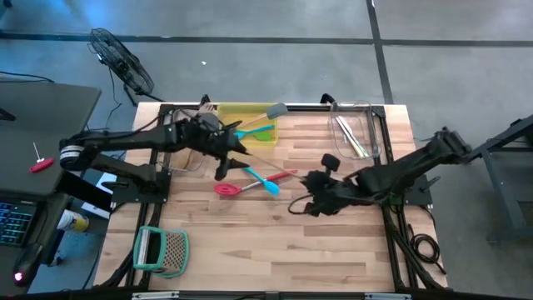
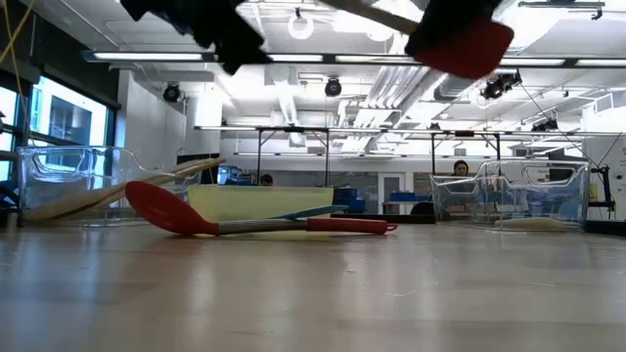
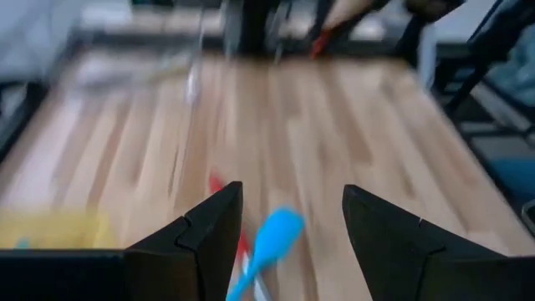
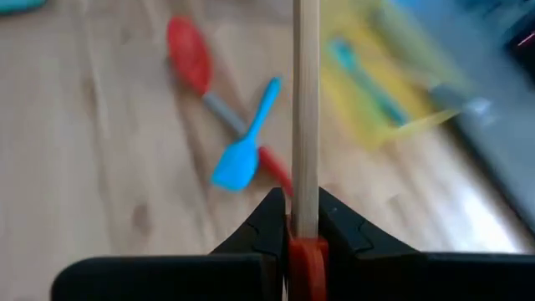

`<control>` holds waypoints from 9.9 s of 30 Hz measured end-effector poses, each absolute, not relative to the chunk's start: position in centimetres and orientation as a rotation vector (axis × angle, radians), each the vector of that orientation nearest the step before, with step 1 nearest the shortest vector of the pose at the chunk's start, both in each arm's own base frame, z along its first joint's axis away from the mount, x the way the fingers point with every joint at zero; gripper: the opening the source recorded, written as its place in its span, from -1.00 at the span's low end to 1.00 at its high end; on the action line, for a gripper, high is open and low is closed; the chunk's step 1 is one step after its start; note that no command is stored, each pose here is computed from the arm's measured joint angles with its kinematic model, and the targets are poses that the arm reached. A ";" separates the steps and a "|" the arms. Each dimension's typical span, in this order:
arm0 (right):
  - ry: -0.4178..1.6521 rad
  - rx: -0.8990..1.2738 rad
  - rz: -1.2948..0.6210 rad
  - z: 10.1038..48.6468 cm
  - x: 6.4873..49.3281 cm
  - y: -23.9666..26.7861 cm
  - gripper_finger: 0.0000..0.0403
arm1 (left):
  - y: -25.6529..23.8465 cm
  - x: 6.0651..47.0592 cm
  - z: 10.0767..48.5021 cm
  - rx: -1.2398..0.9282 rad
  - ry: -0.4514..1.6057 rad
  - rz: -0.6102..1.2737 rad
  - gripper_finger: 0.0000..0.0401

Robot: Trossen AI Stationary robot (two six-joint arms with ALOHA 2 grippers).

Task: Pick & Place Kitchen Items
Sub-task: Put the red spatula into the yellow bin, then put the blue spatula into the yellow bin

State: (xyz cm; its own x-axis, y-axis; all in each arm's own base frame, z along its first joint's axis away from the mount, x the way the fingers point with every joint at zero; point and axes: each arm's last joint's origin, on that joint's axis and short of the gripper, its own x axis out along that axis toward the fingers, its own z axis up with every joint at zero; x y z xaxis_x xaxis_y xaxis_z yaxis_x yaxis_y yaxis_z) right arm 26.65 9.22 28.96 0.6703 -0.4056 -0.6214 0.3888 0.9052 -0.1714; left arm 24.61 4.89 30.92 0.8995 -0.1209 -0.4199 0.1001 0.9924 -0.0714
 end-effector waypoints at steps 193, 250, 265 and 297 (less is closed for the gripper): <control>0.550 -0.282 -0.550 29.9 29.7 6.6 0.09 | 23.1 34.3 26.0 -0.158 1.365 0.241 -0.72; 0.632 -0.165 -0.546 28.9 28.9 6.6 0.09 | 5.6 33.5 33.4 -0.267 1.459 0.046 -0.01; 0.698 -0.113 -0.484 28.4 28.6 6.8 0.09 | -0.3 35.3 31.7 0.228 1.362 -0.256 0.19; 0.869 -0.115 -0.369 27.2 25.6 10.6 0.09 | 5.9 37.1 20.9 0.347 1.227 -0.238 0.19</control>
